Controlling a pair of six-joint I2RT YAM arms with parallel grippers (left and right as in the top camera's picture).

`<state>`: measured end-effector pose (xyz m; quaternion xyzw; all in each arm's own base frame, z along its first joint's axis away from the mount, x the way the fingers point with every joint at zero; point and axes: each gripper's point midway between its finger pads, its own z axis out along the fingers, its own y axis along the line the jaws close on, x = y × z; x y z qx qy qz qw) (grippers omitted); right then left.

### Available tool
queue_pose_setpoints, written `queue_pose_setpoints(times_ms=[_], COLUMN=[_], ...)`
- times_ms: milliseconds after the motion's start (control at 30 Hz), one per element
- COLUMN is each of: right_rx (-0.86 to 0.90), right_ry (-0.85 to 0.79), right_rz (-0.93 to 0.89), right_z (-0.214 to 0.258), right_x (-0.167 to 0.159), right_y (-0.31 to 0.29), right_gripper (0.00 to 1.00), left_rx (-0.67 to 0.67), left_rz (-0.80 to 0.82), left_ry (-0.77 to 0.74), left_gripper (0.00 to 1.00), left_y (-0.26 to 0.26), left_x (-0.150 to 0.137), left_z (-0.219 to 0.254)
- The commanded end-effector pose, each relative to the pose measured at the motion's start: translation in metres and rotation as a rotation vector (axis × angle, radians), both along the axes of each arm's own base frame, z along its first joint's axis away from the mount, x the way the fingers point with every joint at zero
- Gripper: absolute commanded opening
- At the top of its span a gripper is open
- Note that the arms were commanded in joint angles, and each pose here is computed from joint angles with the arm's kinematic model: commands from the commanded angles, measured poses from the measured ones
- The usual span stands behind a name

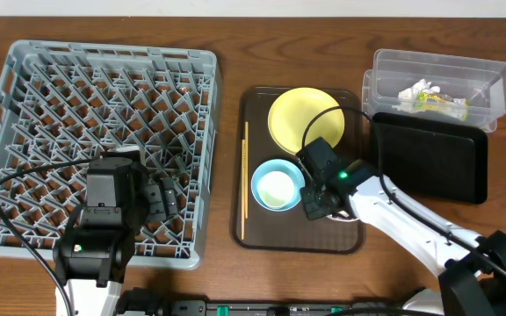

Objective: Sort waste into correct bins and load items into the dishwasher
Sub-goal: 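Carry pink bowl to black tray and tip rice out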

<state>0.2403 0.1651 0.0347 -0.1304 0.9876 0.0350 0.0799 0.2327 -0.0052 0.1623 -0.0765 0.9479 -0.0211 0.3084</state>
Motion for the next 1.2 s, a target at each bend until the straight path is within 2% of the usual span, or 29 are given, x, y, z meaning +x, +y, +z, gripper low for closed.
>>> queue_pose_setpoints(times_ms=[0, 200, 367, 533, 933, 1167], right_rx=[0.059, 0.146, 0.284, 0.451, 0.825, 0.910], right_ry=[-0.082, -0.151, -0.146, -0.116, -0.098, -0.071], right_rz=[-0.071, -0.122, -0.206, -0.303, -0.348, -0.414], right_z=[0.041, 0.097, 0.115, 0.118, 0.111, 0.087], right_x=[0.027, 0.064, 0.085, 0.102, 0.128, 0.138], right_y=[-0.001, -0.015, -0.035, -0.073, -0.129, -0.153], right_gripper=[0.01, 0.01, 0.01, 0.01, 0.01, 0.01], left_rx=[0.001, 0.001, 0.001, 0.001, 0.001, 0.001], left_rz=[0.004, 0.004, 0.004, 0.004, 0.004, 0.004], left_ry=[-0.016, -0.016, -0.016, -0.016, -0.016, -0.016], left_gripper=[0.91, 0.91, 0.91, 0.91, 0.91, 0.91], left_y=[0.000, 0.000, 0.000, 0.000, 0.000, 0.000], left_x=[0.002, 0.002, 0.002, 0.002, 0.002, 0.002], left_z=[0.006, 0.006, 0.006, 0.006, 0.006, 0.006])
